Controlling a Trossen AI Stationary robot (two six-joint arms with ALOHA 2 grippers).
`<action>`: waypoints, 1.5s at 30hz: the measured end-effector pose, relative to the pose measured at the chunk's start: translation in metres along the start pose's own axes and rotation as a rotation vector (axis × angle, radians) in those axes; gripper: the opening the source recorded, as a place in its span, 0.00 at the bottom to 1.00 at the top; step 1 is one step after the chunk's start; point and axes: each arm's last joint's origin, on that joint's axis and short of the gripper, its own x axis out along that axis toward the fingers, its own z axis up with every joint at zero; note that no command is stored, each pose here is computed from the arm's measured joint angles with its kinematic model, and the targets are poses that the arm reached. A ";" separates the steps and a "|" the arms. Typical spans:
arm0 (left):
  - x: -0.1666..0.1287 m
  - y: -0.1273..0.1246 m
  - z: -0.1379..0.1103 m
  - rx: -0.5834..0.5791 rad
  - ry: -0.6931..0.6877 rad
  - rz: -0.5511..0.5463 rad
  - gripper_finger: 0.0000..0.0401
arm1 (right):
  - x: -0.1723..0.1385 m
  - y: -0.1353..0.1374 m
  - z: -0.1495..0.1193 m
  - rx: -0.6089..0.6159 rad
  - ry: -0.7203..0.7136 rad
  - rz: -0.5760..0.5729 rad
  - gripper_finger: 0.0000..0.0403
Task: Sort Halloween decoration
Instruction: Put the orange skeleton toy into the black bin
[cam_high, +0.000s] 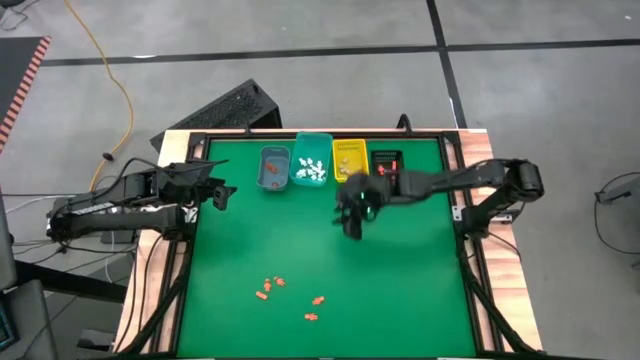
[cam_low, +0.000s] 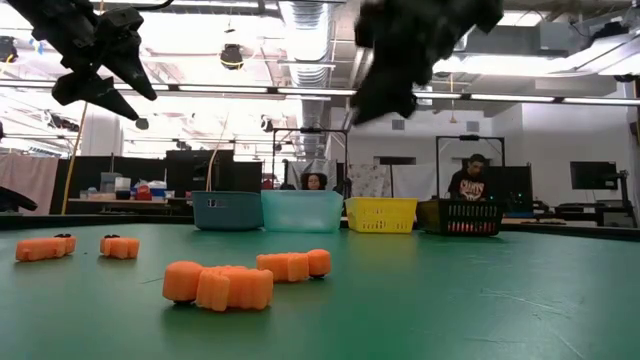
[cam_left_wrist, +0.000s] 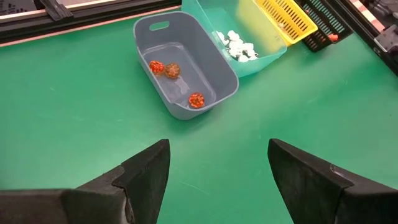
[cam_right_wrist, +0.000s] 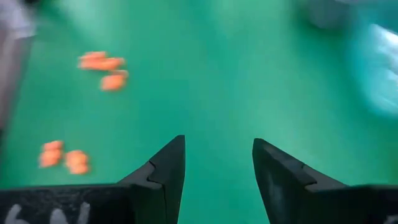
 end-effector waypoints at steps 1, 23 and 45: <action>0.000 0.000 0.000 0.000 0.000 0.000 0.65 | 0.001 0.012 0.000 -0.038 -0.019 0.025 0.45; 0.000 0.001 0.001 -0.007 -0.022 0.026 0.65 | 0.103 0.130 -0.072 -0.351 -0.042 0.234 0.45; 0.000 0.001 0.001 -0.024 -0.040 0.046 0.65 | 0.143 0.139 -0.104 -0.570 -0.040 0.275 0.45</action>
